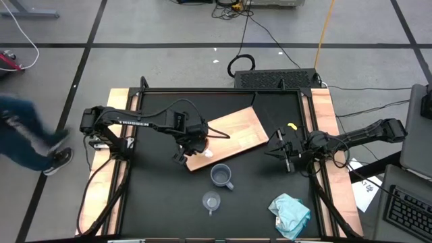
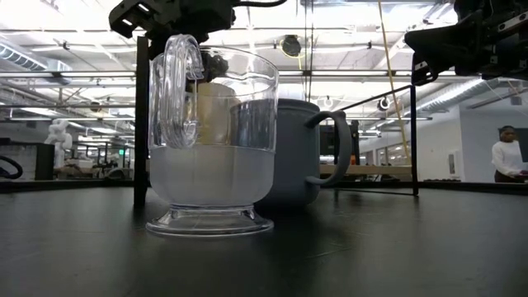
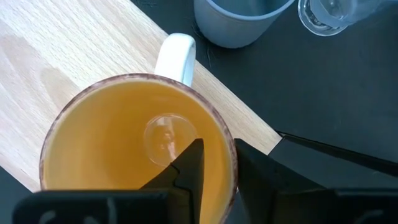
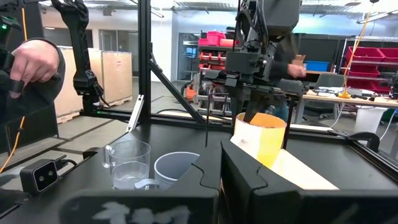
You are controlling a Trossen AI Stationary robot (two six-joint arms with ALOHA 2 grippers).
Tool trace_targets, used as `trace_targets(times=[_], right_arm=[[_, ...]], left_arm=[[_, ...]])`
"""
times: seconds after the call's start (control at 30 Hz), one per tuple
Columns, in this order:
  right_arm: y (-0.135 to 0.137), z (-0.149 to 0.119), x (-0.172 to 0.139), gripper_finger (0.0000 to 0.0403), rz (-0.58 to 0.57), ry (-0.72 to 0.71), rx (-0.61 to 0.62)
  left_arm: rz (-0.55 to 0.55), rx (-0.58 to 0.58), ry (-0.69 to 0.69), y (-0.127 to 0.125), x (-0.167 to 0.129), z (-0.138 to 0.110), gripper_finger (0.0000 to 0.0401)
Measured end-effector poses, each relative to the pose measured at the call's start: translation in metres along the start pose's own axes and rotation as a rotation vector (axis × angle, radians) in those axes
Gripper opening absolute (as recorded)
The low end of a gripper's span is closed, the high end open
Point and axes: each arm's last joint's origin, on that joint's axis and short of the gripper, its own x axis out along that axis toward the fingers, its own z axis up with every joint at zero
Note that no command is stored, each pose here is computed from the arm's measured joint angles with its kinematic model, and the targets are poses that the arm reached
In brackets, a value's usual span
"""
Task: Stack small to large cups/mugs on shelf
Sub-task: Put the orange mug on the shelf
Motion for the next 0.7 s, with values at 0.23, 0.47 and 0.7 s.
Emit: trace_targets(times=[0.23,0.47,0.7], right_arm=[[0.0,0.0,0.0,0.0,0.0,0.0,0.0],[0.0,0.0,0.0,0.0,0.0,0.0,0.0],[0.0,0.0,0.0,0.0,0.0,0.0,0.0]], left_arm=[[0.003,-0.022,-0.001,0.0002,0.0002,0.0001,0.0088],[0.01,-0.056,0.002,0.0004,0.0003,0.0,0.0088],[0.009,-0.08,0.003,0.0003,0.0003,-0.0001,0.0088]])
